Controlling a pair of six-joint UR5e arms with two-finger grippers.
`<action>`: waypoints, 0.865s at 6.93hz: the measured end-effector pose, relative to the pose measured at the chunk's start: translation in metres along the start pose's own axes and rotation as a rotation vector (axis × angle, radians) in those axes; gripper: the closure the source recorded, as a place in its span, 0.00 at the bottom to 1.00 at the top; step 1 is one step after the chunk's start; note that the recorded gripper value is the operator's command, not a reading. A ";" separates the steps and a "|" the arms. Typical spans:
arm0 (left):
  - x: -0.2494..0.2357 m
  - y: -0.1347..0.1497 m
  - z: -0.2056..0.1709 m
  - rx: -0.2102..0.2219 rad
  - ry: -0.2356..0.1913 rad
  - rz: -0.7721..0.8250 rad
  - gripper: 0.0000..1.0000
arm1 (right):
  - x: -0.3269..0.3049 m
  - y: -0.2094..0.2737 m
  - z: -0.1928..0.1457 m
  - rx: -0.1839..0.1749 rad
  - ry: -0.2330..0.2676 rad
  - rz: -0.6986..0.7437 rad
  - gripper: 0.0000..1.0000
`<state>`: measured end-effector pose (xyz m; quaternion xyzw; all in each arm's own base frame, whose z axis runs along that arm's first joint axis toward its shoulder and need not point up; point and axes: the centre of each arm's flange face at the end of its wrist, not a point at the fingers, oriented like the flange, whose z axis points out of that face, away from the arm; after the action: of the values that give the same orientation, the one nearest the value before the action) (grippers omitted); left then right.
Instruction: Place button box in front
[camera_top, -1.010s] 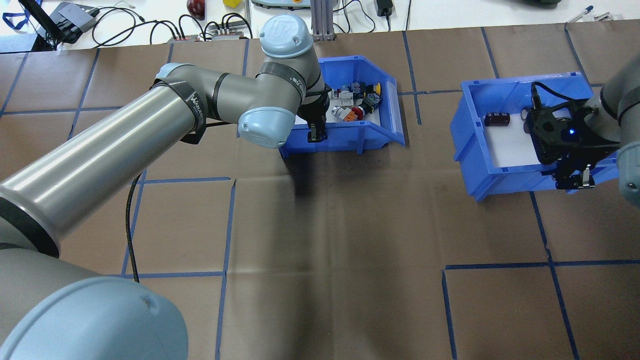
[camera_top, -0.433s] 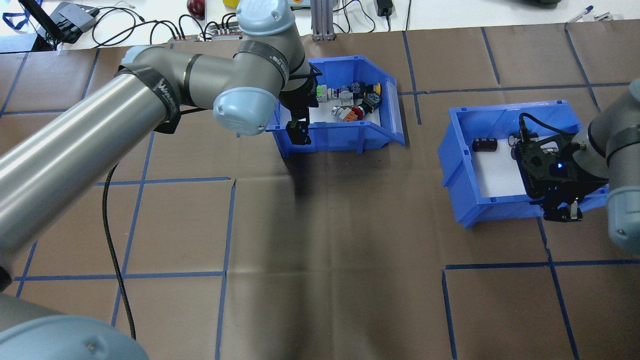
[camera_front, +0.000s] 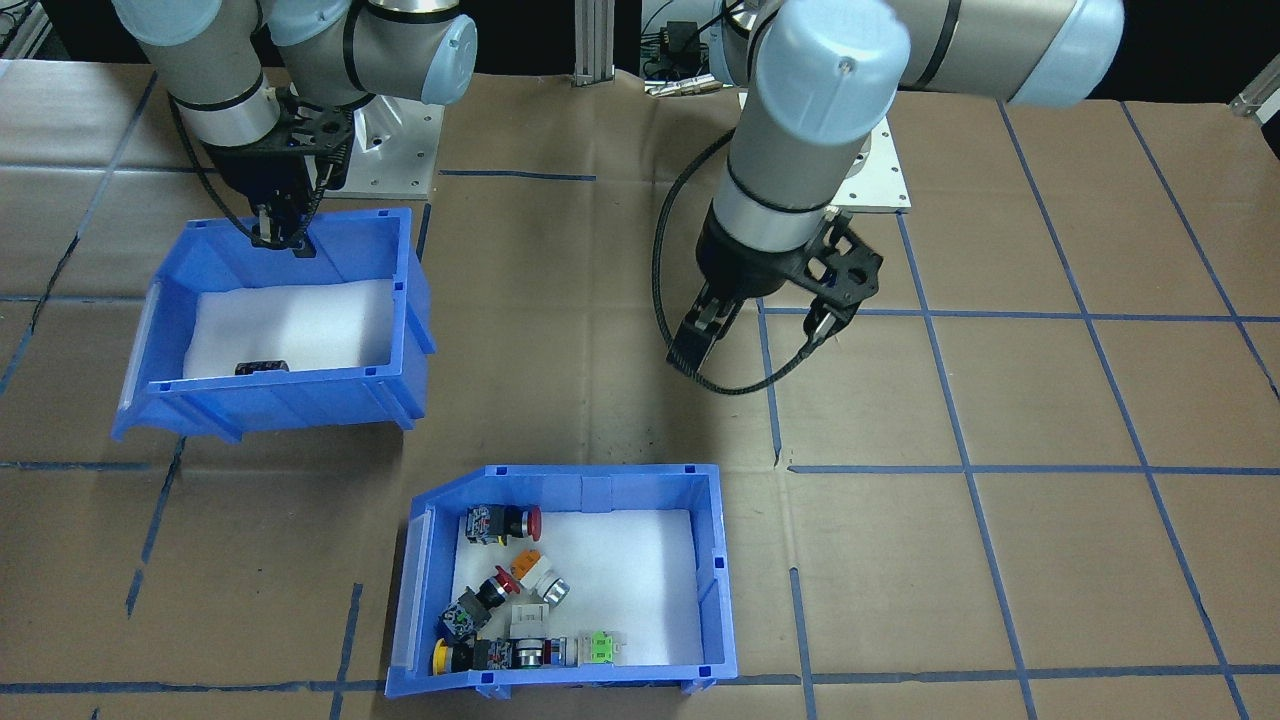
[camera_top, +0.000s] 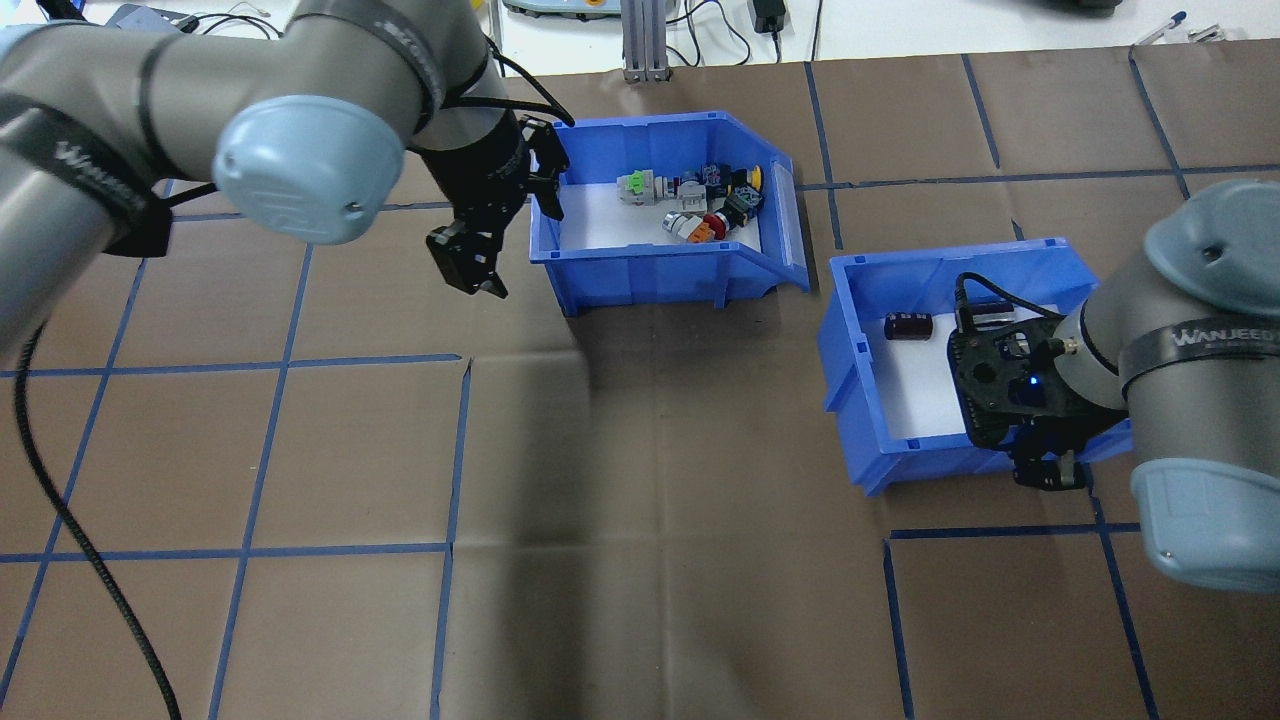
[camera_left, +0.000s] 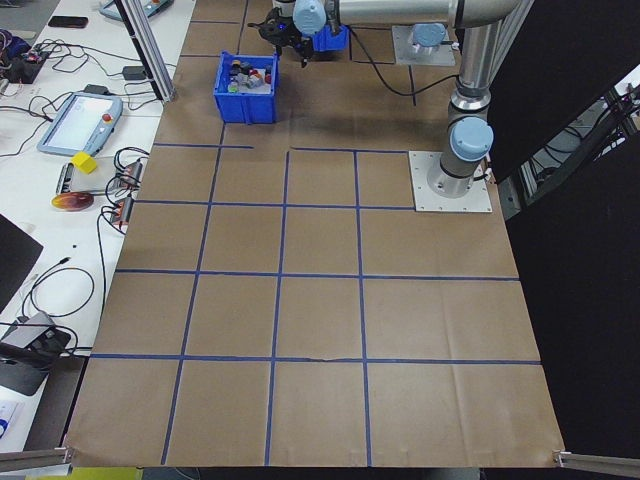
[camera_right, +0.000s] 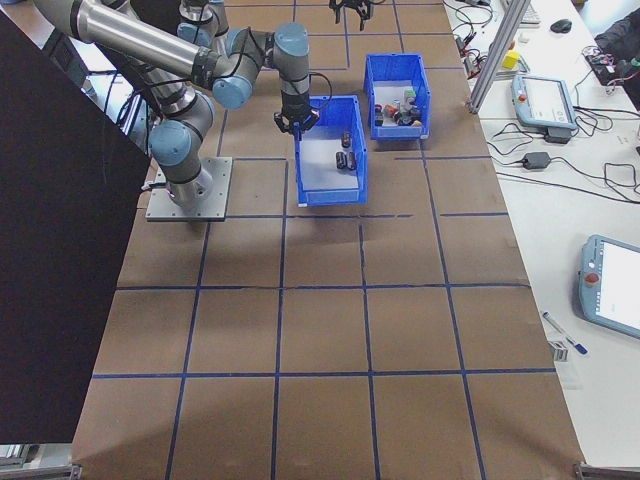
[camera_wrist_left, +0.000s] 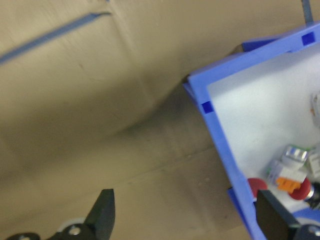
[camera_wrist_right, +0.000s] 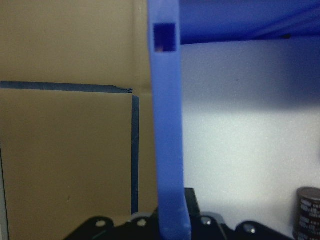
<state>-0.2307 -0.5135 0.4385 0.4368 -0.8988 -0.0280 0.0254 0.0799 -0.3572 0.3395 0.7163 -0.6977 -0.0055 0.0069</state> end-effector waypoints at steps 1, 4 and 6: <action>-0.039 -0.004 -0.023 0.012 -0.020 0.193 0.01 | -0.008 -0.031 0.002 -0.001 -0.006 0.022 0.94; -0.151 -0.028 -0.043 0.030 -0.026 0.813 0.01 | -0.036 -0.129 0.011 -0.003 0.015 0.072 0.94; -0.179 -0.025 -0.043 0.049 -0.022 0.984 0.01 | -0.047 -0.187 0.022 -0.024 0.041 0.069 0.94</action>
<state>-0.0977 -0.3889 0.4758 -0.0395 -0.9991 0.0039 0.0159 0.2654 -0.3053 0.3143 0.6915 -0.7217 0.0011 0.0300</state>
